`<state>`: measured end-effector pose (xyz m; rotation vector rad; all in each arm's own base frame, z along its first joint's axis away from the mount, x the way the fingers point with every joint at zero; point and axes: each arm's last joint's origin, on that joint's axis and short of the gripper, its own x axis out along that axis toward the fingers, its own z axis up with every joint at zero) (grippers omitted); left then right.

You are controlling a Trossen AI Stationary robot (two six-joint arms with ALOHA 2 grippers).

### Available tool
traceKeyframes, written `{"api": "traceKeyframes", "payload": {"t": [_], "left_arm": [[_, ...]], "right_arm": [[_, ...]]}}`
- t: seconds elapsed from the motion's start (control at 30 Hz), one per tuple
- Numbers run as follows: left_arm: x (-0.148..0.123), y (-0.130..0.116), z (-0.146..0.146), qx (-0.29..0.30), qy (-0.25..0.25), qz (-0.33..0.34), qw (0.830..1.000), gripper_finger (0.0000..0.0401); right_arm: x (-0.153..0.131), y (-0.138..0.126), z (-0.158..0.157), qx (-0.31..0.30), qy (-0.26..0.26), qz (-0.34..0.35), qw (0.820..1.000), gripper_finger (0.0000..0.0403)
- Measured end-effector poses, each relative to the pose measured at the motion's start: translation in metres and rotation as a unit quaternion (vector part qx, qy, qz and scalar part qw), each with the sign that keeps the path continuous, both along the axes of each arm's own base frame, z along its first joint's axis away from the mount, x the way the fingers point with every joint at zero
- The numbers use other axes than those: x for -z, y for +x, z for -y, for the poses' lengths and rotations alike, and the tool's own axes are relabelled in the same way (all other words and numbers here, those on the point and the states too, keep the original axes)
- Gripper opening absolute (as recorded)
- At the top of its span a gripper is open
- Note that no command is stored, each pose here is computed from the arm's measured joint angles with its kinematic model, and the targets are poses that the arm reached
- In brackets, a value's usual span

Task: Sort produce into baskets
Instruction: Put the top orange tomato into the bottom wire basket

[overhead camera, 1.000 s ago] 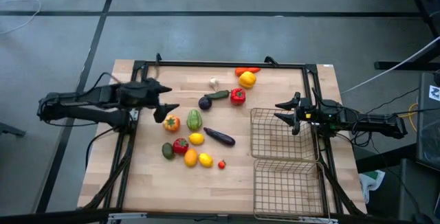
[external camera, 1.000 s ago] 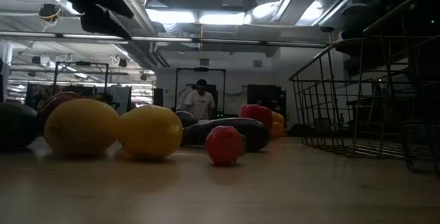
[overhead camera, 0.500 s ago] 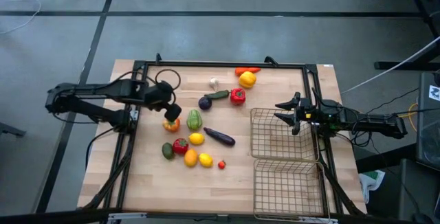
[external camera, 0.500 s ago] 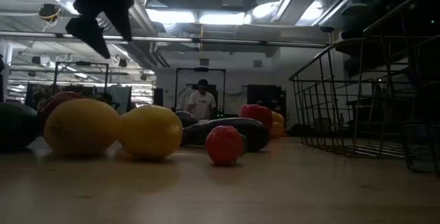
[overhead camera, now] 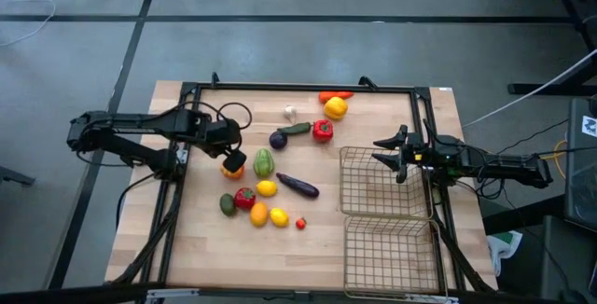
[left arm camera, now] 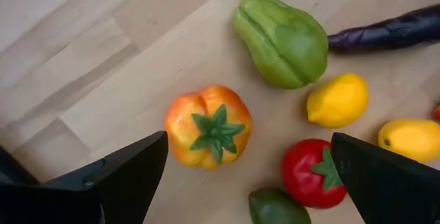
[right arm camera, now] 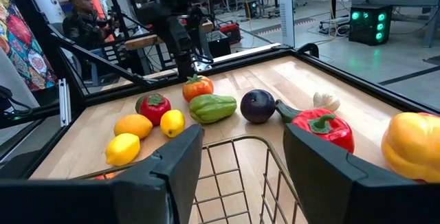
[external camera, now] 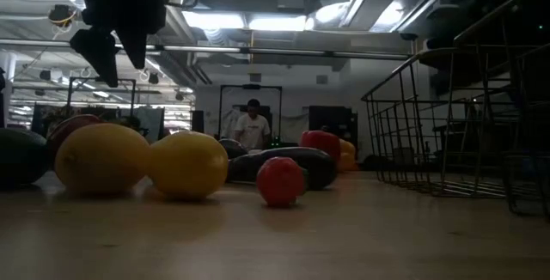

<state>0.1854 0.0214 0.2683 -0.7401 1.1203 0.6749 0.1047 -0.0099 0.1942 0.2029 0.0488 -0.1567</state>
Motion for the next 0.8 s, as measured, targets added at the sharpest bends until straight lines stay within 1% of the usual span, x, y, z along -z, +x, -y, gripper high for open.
{"api": "traceKeyframes", "payload": {"t": [0.13,0.3,0.37,0.63,0.8], "left_arm": [[0.004,-0.001,0.0,-0.001,-0.001,-0.007,1.0,0.04],[0.022,-0.005,0.0,-0.03,-0.008,-0.029,0.999,0.04],[0.029,-0.005,0.0,-0.042,-0.011,-0.028,0.999,0.04],[0.049,-0.005,0.0,-0.058,-0.016,-0.014,0.998,0.04],[0.06,-0.005,0.004,-0.048,-0.02,-0.011,0.999,0.04]], "right_arm": [[0.0,0.0,0.0,0.0,0.0,0.0,1.0,0.0204],[0.0,0.0,0.0,0.0,0.0,0.0,1.0,0.0204],[0.0,0.0,0.0,0.0,0.0,0.0,1.0,0.0204],[0.0,0.0,0.0,0.0,0.0,0.0,1.0,0.0204],[0.0,0.0,0.0,0.0,0.0,0.0,1.0,0.0204]]}}
